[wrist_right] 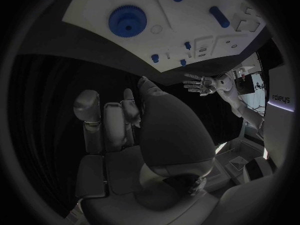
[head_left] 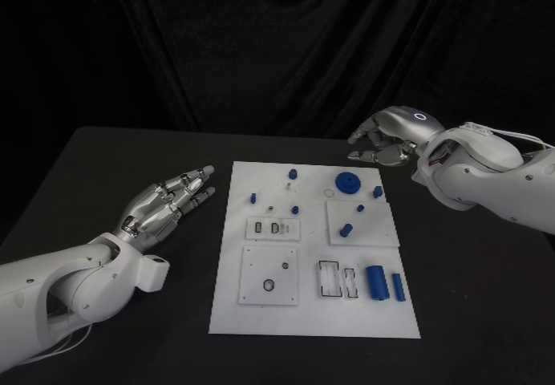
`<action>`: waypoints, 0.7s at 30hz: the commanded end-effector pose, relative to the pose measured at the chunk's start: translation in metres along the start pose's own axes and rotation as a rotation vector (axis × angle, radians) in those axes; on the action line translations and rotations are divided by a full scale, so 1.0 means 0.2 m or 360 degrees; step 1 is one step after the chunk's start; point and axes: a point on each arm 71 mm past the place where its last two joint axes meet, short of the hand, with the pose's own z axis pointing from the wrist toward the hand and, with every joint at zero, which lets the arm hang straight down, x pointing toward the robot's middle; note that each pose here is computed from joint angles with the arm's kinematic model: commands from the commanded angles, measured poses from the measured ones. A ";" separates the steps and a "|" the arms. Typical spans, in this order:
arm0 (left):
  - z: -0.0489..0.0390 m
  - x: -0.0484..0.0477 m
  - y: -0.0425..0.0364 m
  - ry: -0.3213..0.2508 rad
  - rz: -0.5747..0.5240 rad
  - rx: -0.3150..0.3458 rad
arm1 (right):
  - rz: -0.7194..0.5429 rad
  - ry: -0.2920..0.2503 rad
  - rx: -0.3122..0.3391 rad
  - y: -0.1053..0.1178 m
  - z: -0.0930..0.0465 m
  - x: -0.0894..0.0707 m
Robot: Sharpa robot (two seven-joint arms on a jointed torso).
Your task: Assemble the parts on the task board
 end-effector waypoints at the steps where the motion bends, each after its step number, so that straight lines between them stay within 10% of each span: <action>1: -0.002 0.006 -0.067 0.0022 -0.0026 0.0301 | 0.0049 0.0108 0.0203 -0.05 -0.03 0.04; 21: 0.004 0.006 -0.062 0.0031 -0.0034 0.0290 | -0.0084 0.0261 0.0228 -0.10 -0.05 0.20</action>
